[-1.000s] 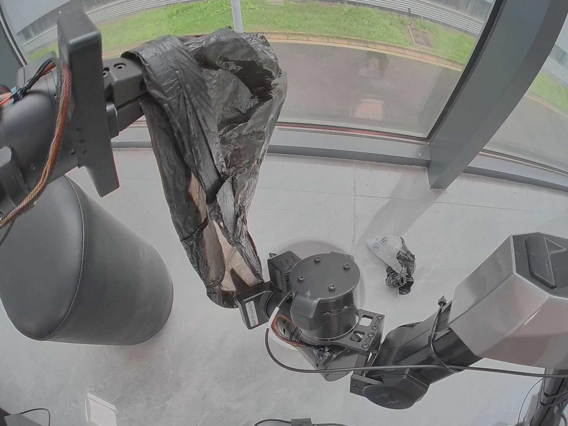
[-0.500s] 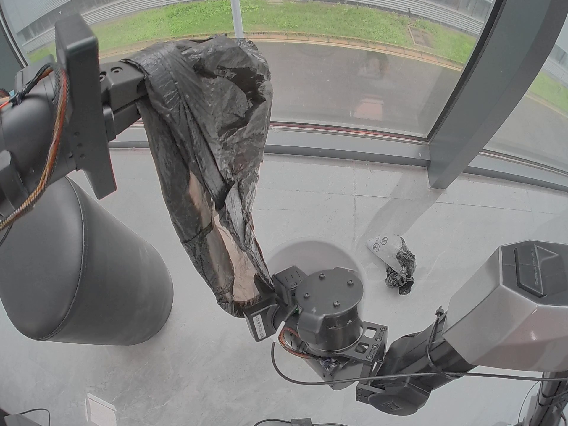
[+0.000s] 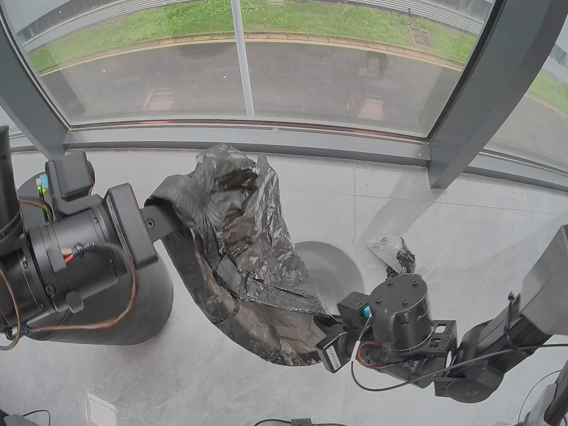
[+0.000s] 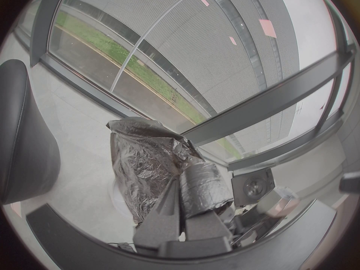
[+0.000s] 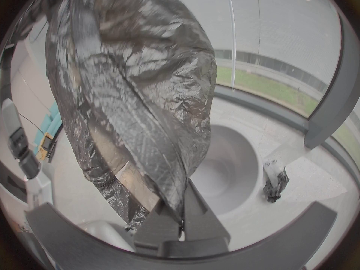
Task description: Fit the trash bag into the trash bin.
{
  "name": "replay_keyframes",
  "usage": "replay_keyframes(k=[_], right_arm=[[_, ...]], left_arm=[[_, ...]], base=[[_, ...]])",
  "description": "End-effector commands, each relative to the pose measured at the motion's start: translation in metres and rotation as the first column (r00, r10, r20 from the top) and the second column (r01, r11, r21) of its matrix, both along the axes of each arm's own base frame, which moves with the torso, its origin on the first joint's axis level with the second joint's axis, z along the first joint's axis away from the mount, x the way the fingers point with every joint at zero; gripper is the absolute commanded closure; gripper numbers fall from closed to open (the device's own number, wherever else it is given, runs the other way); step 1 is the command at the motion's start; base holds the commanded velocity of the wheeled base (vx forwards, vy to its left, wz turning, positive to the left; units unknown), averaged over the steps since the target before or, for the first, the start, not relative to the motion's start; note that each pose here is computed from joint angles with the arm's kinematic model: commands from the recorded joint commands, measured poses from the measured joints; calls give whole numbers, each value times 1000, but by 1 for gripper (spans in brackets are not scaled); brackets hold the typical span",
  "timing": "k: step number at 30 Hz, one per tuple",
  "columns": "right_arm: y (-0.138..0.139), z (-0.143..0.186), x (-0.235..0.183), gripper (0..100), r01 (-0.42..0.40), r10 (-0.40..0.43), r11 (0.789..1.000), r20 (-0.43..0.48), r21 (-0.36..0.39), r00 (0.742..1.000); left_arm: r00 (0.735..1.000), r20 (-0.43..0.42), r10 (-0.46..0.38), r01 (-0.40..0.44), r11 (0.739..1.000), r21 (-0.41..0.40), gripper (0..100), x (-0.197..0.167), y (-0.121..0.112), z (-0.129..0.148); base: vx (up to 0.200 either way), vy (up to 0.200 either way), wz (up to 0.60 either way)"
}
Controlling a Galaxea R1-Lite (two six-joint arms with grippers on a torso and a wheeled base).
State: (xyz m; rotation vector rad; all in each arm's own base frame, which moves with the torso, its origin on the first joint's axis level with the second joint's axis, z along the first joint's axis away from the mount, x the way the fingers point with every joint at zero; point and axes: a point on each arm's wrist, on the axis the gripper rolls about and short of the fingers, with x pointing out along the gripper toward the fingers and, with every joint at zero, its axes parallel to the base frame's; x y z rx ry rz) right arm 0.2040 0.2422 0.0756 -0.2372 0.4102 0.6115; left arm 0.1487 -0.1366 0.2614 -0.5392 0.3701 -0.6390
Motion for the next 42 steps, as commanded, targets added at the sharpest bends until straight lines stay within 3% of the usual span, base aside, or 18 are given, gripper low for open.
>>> replay_keyframes(k=[1, 5, 8, 11, 15, 17, 24, 31, 35, 37, 42], right_arm=[[-53, 56, -4, 100, -20, 36, 992, -125, 125, 992], [-69, 87, -4, 100, -42, 90, 983, -267, 181, 960], [-84, 113, 0, 100, -73, 178, 961, -393, 268, 902], [-90, 120, 4, 100, -97, 228, 951, -456, 293, 860], [-89, 116, 9, 100, -93, 232, 952, -488, 292, 841], [-85, 108, 14, 100, -93, 235, 954, -520, 284, 821], [-81, 93, 20, 100, -108, 269, 949, -578, 296, 770], [-83, 90, 18, 100, -115, 287, 944, -599, 308, 748], [-90, 91, 9, 100, -99, 265, 954, -645, 282, 717], [-93, 89, 3, 100, -87, 245, 962, -687, 257, 684], [-94, 88, 3, 100, -23, 215, 964, -728, 264, 651]], left_arm=[[999, 35, -29, 26, 996, 84, 100, -6, 24, -30], [993, 40, -112, 108, 989, 105, 100, -13, 31, -38], [991, 11, -130, 128, 985, 116, 100, -12, 29, -43], [988, -31, -154, 157, 978, 134, 100, -11, 28, -53], [974, -68, -214, 221, 967, 129, 100, -13, 28, -63], [948, -123, -293, 306, 947, 97, 100, -9, 24, -69], [909, -173, -380, 393, 918, 47, 100, 7, 21, -79], [882, -206, -423, 427, 904, -26, 100, 16, 16, -82], [857, -247, -452, 446, 891, -82, 100, 18, 14, -85], [836, -293, -465, 442, 885, -144, 100, 19, 15, -84], [813, -338, -474, 433, 880, -192, 100, 28, 20, -89]], base=[[0, 0, 0], [0, 0, 0], [0, 0, 0], [0, 0, 0], [0, 0, 0], [0, 0, 0], [0, 0, 0], [0, 0, 0], [0, 0, 0], [0, 0, 0], [0, 0, 0]])
